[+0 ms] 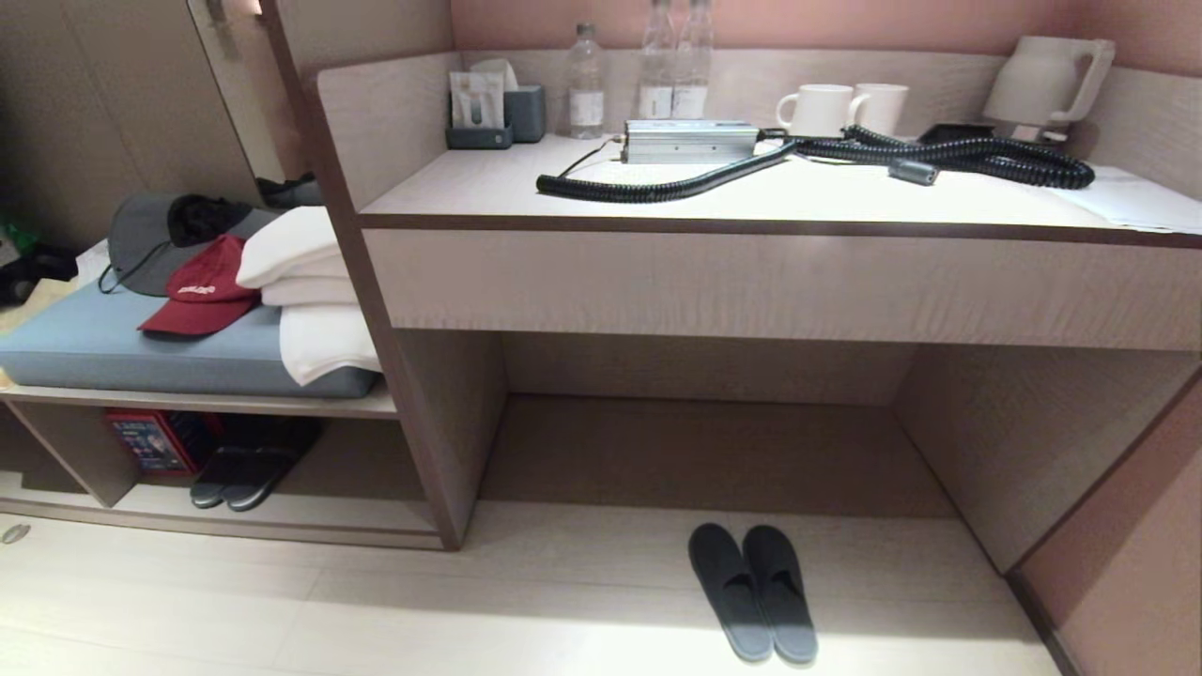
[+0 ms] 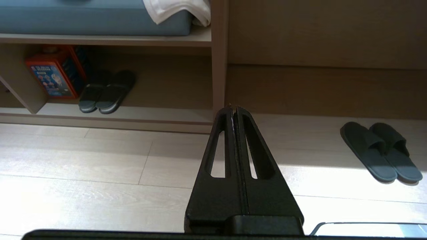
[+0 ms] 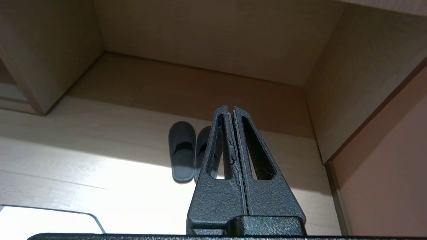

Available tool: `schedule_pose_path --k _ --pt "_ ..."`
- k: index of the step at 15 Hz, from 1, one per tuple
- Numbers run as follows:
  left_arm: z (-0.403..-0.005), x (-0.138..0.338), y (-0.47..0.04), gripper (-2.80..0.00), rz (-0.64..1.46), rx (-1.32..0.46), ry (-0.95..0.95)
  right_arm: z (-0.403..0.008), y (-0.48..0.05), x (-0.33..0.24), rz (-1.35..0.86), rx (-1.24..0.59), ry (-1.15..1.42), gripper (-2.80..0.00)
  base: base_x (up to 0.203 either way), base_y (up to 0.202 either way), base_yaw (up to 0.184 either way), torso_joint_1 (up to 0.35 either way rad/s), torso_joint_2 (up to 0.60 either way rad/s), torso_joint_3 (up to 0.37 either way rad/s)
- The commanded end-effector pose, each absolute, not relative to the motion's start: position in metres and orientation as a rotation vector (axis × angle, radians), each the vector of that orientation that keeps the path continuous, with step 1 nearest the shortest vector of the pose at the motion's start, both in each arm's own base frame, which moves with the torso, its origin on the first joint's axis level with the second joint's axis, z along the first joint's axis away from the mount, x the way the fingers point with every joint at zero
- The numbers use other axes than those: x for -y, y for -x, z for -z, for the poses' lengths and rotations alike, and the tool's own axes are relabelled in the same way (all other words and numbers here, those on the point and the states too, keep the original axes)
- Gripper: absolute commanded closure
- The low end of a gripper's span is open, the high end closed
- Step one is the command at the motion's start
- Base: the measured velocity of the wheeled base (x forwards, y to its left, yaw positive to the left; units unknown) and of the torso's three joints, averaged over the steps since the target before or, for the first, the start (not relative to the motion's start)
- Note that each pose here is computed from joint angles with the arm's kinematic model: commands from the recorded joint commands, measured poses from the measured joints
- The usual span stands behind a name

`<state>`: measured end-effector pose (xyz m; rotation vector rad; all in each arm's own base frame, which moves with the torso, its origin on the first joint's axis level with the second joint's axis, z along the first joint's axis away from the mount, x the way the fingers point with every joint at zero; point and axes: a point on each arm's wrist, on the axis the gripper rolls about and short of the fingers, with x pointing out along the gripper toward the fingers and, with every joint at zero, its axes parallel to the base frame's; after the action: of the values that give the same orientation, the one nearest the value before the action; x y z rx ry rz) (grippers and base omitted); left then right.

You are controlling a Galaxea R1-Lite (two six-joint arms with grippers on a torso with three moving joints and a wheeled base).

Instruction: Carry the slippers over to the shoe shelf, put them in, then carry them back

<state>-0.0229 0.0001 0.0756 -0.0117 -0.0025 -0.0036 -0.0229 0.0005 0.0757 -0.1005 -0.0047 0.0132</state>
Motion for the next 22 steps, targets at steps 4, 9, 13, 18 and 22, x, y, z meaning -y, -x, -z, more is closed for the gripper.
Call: schedule_pose_path --k 4,9,13,18,22 --pt "-0.0752 -0.0001 0.0227 0.0 0.003 0.0 0.012 -0.0757 0.023 -0.0005 -0.013 0.007 0.101 0.0 0.0 0.0 0.0 0.002 0.0 0.129" --pt "-0.0752 -0.0001 0.0227 0.0 0.003 0.0 0.012 -0.0757 0.023 -0.0005 -0.013 0.007 0.101 0.0 0.0 0.0 0.0 0.001 0.0 0.016" --pt "-0.0752 -0.0001 0.0227 0.0 0.003 0.0 0.012 -0.0757 0.023 -0.0005 -0.012 0.007 0.101 0.0 0.0 0.158 -0.005 0.002 0.0 0.004" --pt "-0.0752 -0.0001 0.0227 0.0 0.003 0.0 0.012 -0.0757 0.023 -0.0005 -0.012 0.007 0.101 0.0 0.0 0.195 -0.003 0.003 0.0 0.001" --pt "-0.0752 -0.0001 0.0227 0.0 0.003 0.0 0.012 -0.0757 0.023 -0.0005 -0.012 0.007 0.101 0.0 0.0 0.194 -0.001 0.003 0.0 0.002"
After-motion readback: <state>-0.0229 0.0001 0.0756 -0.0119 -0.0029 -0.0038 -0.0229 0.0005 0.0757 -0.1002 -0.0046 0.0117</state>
